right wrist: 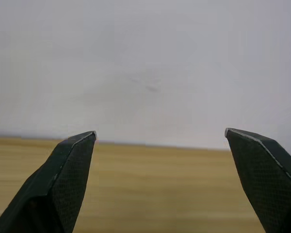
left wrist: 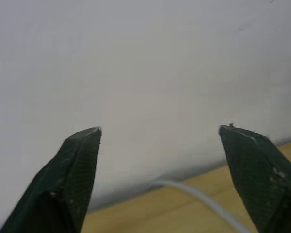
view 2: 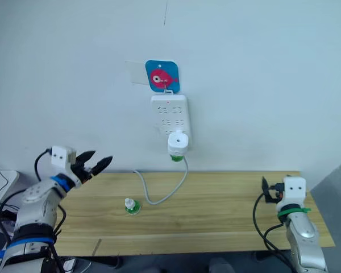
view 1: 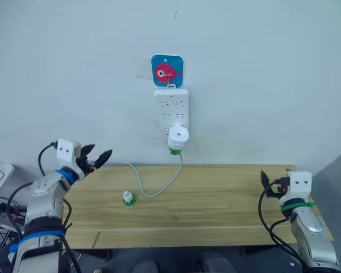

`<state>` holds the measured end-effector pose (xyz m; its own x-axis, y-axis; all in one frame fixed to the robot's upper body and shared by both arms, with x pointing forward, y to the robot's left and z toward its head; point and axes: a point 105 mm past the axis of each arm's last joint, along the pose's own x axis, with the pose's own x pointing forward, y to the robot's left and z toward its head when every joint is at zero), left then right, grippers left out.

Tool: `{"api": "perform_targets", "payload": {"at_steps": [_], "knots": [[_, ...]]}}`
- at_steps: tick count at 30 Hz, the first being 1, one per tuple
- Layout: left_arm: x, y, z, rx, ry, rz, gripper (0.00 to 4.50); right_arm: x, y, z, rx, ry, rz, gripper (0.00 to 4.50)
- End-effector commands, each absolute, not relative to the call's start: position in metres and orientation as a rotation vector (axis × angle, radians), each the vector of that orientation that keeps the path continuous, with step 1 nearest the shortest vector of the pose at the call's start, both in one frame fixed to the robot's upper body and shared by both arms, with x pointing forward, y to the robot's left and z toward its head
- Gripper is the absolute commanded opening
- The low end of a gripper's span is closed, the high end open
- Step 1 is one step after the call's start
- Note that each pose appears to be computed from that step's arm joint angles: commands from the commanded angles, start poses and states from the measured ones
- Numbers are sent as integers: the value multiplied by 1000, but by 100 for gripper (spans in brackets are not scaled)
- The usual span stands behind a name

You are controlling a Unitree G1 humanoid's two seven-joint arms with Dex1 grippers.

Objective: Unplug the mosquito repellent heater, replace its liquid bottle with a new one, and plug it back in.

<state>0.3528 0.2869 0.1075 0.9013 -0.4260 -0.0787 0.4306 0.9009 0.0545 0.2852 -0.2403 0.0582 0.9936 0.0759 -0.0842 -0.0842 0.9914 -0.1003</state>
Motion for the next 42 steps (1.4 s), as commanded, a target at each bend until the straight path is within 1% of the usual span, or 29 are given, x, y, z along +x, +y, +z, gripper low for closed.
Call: {"api": "perform_targets", "payload": {"at_steps": [1, 4, 8, 13, 16, 21, 30, 34, 42], "knots": [[361, 256, 141, 116, 12, -608, 297, 283, -200, 99, -76, -6, 284, 450], [364, 232, 152, 129, 4, -721, 297, 277, -171, 116, -44, -25, 422, 450], [370, 200, 158, 177, 11, -876, 297, 267, -134, 134, -29, -36, 594, 450], [386, 173, 173, 194, -17, -974, 297, 265, -105, 157, 15, -71, 699, 450], [395, 163, 179, 205, -30, -1006, 297, 268, -98, 165, 28, -86, 698, 450], [403, 150, 182, 211, -33, -1053, 297, 270, -97, 166, 29, -87, 677, 450], [412, 135, 181, 200, -7, -1102, 297, 271, -100, 169, 14, -82, 647, 450], [410, 128, 179, 191, 14, -1155, 297, 272, -101, 170, 19, -80, 642, 450], [397, 125, 177, 166, 94, -1297, 297, 270, -99, 170, 31, -68, 645, 450]]}}
